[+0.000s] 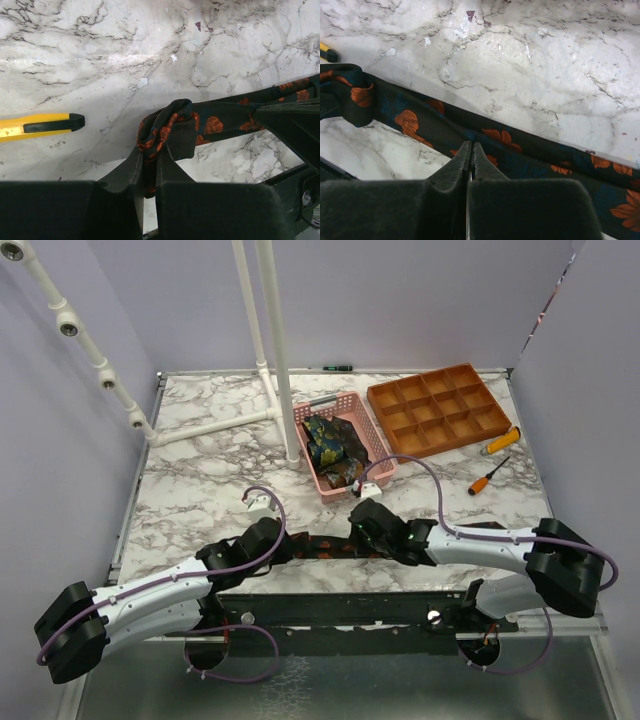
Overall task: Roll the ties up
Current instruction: Roll the tie at the center of the board.
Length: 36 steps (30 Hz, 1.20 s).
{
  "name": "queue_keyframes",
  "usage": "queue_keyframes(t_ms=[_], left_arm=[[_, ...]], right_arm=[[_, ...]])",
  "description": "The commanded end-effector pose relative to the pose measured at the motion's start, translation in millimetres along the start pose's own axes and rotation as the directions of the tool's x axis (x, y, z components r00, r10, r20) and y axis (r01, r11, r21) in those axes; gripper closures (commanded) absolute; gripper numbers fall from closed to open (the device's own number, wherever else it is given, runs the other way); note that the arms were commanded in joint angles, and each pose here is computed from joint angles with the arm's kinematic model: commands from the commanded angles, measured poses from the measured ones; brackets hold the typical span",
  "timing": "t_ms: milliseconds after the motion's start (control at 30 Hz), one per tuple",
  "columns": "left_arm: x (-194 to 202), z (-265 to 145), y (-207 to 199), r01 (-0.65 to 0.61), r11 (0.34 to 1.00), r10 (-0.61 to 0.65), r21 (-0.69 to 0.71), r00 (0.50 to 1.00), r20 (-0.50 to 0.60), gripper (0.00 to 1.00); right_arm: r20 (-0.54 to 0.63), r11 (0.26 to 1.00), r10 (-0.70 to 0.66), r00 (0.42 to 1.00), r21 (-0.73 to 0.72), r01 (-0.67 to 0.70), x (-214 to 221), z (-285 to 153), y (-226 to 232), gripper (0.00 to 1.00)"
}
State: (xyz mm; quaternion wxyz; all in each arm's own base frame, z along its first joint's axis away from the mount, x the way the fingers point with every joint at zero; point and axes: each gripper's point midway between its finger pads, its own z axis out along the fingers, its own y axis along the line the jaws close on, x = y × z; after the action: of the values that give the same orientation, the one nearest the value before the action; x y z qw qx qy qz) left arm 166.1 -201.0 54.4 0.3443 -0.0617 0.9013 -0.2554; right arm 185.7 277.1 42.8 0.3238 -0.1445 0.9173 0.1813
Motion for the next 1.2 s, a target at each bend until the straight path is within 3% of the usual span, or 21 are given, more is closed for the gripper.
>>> queue_keyframes(t_ms=[0, 167, 333, 467, 600, 700, 800, 1067, 1167], left_arm=[[6, 2, 4, -0.013, 1.000, 0.013, 0.007, 1.000, -0.013, 1.00], [8, 2, 6, -0.014, 1.000, 0.014, 0.008, 1.000, -0.020, 1.00], [8, 1, 6, -0.010, 1.000, 0.010, 0.019, 1.000, -0.015, 1.00], [11, 0, 8, -0.011, 1.000, 0.012, 0.019, 1.000, -0.023, 1.00], [12, 0, 7, -0.020, 1.000, 0.021, 0.018, 0.999, -0.034, 1.00], [12, 0, 5, -0.026, 0.999, 0.026, 0.022, 0.999, -0.039, 1.00], [13, 0, 5, -0.026, 0.999, 0.027, 0.023, 0.999, -0.043, 1.00], [14, -2, 7, -0.008, 0.999, 0.009, 0.040, 0.999, -0.035, 1.00], [13, -4, 6, -0.002, 0.999, 0.004, 0.049, 1.000, -0.027, 1.00]], right_arm=[[-0.027, 1.000, -0.005, 1.000, -0.005, 0.005, 14, -12, -8, 1.00], [-0.083, 0.998, -0.034, 0.996, -0.055, 0.029, 29, -12, -2, 1.00], [-0.121, 1.000, -0.029, 0.992, 0.002, 0.030, 45, -6, -16, 1.00], [-0.117, 0.997, 0.001, 0.993, 0.076, 0.007, 44, 1, -24, 1.00], [-0.072, 0.998, 0.019, 0.997, 0.056, -0.015, 30, 1, -15, 0.99], [-0.006, 1.000, 0.020, 1.000, -0.002, -0.020, 14, -7, -4, 0.72], [0.025, 1.000, 0.009, 1.000, -0.013, -0.009, 3, -11, 2, 0.59], [-0.044, 0.996, -0.085, 0.995, 0.036, 0.086, 5, 17, 17, 0.57], [-0.086, 0.991, -0.108, 0.990, 0.068, 0.114, 13, 28, 17, 0.61]])
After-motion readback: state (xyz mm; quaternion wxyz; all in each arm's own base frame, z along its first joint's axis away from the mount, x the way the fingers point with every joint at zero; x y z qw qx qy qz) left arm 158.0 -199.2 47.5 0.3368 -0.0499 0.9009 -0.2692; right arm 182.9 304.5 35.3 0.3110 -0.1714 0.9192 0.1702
